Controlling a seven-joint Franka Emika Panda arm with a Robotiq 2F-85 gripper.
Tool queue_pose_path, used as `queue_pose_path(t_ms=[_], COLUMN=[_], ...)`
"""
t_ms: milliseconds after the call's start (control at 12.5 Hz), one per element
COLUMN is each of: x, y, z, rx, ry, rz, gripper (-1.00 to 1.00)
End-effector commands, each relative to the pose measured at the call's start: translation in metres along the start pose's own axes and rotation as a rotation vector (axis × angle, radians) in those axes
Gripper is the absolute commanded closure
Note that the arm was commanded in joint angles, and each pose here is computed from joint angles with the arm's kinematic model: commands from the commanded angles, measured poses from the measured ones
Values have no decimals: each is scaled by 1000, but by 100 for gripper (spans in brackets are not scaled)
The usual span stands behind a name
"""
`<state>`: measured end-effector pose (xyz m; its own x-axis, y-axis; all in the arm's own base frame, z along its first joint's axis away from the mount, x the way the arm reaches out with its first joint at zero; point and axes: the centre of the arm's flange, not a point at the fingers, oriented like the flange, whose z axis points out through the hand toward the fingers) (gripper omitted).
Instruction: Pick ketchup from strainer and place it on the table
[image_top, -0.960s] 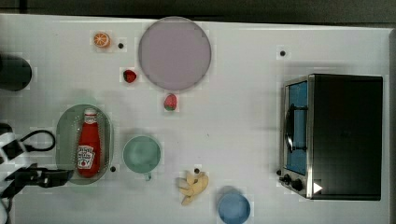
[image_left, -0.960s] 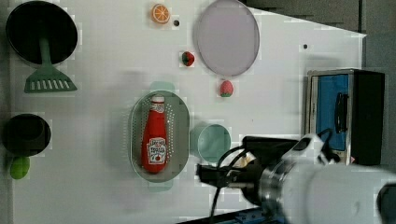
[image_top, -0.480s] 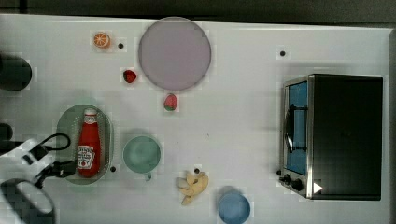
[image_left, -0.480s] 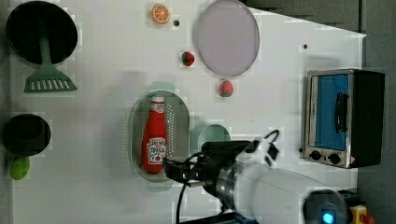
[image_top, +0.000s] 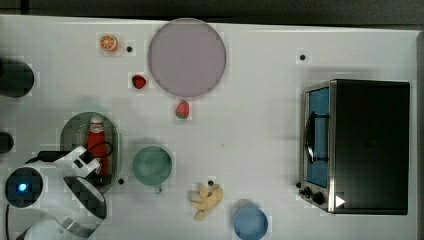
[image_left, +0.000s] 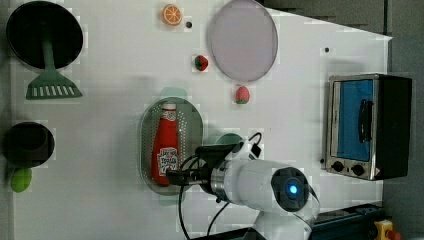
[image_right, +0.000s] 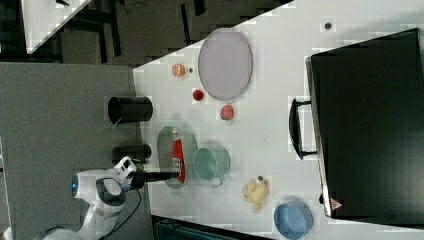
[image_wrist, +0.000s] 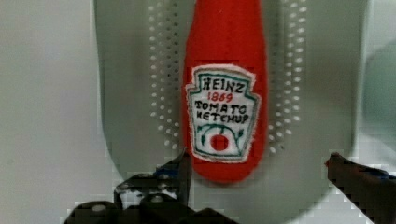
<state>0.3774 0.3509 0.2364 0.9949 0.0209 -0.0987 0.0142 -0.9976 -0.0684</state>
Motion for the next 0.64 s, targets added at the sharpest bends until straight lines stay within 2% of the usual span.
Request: queue_pose_path(t_ms=[80,640], x=[13,28], y=[-10,-13], z=[-1,58], rx=[43,65], ry=[55,15], rz=[-5,50], gripper=[-100,-100])
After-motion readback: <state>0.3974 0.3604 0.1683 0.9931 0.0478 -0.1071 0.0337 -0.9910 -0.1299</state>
